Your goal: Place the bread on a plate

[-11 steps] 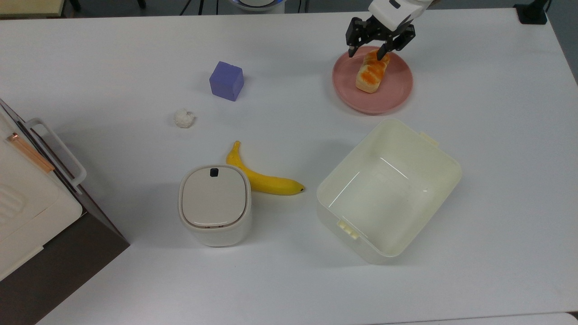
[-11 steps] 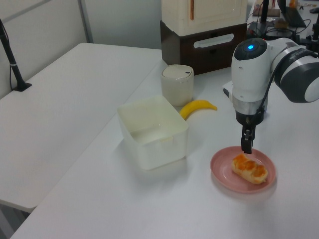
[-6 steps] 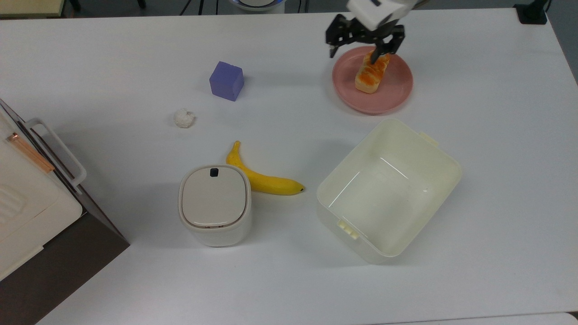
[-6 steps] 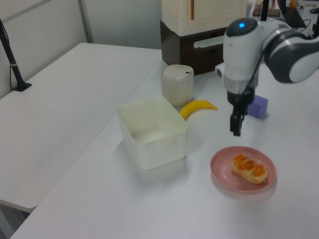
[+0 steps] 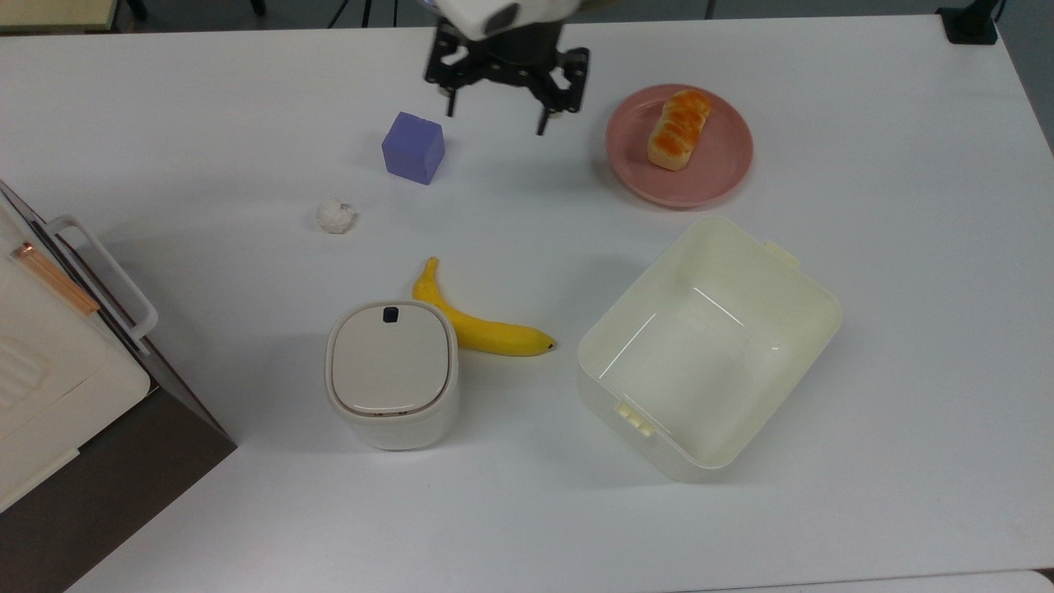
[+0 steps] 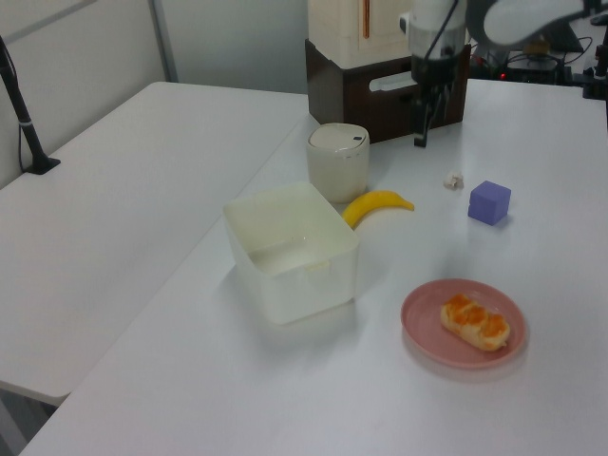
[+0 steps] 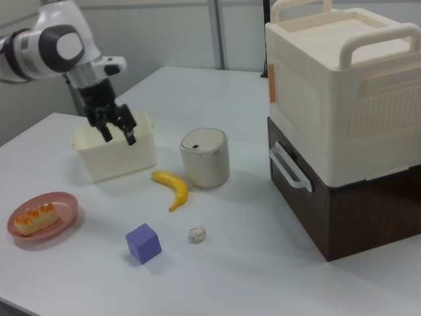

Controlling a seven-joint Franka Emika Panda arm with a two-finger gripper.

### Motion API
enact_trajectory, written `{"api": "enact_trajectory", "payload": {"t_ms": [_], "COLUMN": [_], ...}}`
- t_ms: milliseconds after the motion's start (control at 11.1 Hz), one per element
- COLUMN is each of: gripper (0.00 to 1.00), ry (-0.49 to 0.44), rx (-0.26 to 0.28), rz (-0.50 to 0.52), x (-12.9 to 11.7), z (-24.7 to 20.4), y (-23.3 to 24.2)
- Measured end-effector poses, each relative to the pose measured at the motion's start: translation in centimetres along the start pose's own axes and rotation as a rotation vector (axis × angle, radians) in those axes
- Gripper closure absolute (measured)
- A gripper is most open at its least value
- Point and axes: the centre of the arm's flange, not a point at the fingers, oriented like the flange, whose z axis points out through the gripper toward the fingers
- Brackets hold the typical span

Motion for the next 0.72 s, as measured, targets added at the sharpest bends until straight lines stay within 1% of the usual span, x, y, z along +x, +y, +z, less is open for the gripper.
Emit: {"api": "enact_trajectory", "payload": {"t_ms": [90, 180, 270, 360, 450, 721], "gripper": [0.00, 0.00, 0.00, 0.00, 0.00, 0.00], "ry": [-0.003, 0.000, 0.009, 0.010, 0.004, -0.001], "rx": [0.023, 0.035, 0.061, 0.100, 0.125, 0.133], "rz": [0.018, 0.045, 0.061, 0.062, 0.055, 0.069], "x": [0.7, 1.2, 1.6, 1.8, 1.8, 1.8], "z": [-1.2, -2.6, -3.9, -4.7, -5.0, -5.0], "y": [2.3, 4.6, 6.7, 8.2, 9.2, 10.7]}}
